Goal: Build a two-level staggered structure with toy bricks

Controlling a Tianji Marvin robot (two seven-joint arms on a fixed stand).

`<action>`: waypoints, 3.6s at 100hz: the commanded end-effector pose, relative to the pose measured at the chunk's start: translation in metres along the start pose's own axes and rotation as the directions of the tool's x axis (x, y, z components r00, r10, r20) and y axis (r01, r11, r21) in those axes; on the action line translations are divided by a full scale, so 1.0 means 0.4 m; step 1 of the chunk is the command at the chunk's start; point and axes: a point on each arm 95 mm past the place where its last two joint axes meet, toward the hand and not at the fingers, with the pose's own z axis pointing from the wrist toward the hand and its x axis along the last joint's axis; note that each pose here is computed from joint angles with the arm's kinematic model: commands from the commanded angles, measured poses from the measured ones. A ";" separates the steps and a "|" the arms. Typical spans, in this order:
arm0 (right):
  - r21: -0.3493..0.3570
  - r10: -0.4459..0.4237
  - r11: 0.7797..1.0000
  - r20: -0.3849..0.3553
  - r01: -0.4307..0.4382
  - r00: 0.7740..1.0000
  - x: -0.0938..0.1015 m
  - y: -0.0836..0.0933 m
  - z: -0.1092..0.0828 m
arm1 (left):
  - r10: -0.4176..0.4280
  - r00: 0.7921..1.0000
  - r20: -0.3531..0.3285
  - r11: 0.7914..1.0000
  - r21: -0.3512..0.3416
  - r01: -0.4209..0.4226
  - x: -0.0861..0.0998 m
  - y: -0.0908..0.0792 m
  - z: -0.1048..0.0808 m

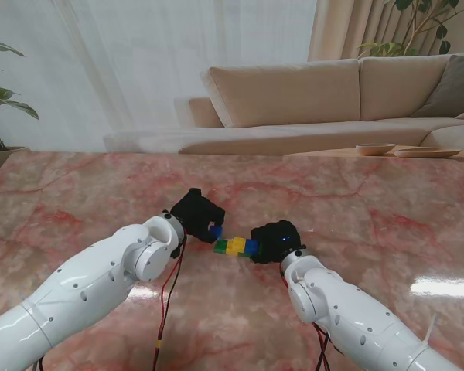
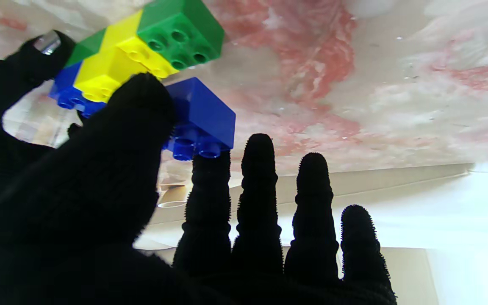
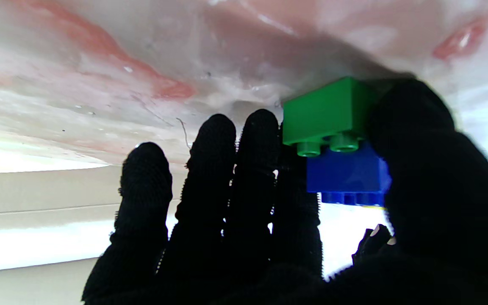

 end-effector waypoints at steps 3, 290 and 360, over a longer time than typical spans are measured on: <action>0.025 0.000 1.000 0.004 0.000 1.000 0.001 -0.020 -0.004 | -0.007 1.000 -0.030 1.000 0.002 0.007 0.037 0.004 0.008; 0.026 0.005 1.000 0.008 -0.005 1.000 -0.004 -0.023 -0.007 | 0.087 0.993 -0.085 0.990 -0.101 -0.095 0.058 0.045 0.064; 0.023 0.004 1.000 0.007 -0.004 1.000 -0.003 -0.022 -0.008 | 0.003 0.997 -0.082 1.000 0.005 -0.003 0.032 0.007 0.015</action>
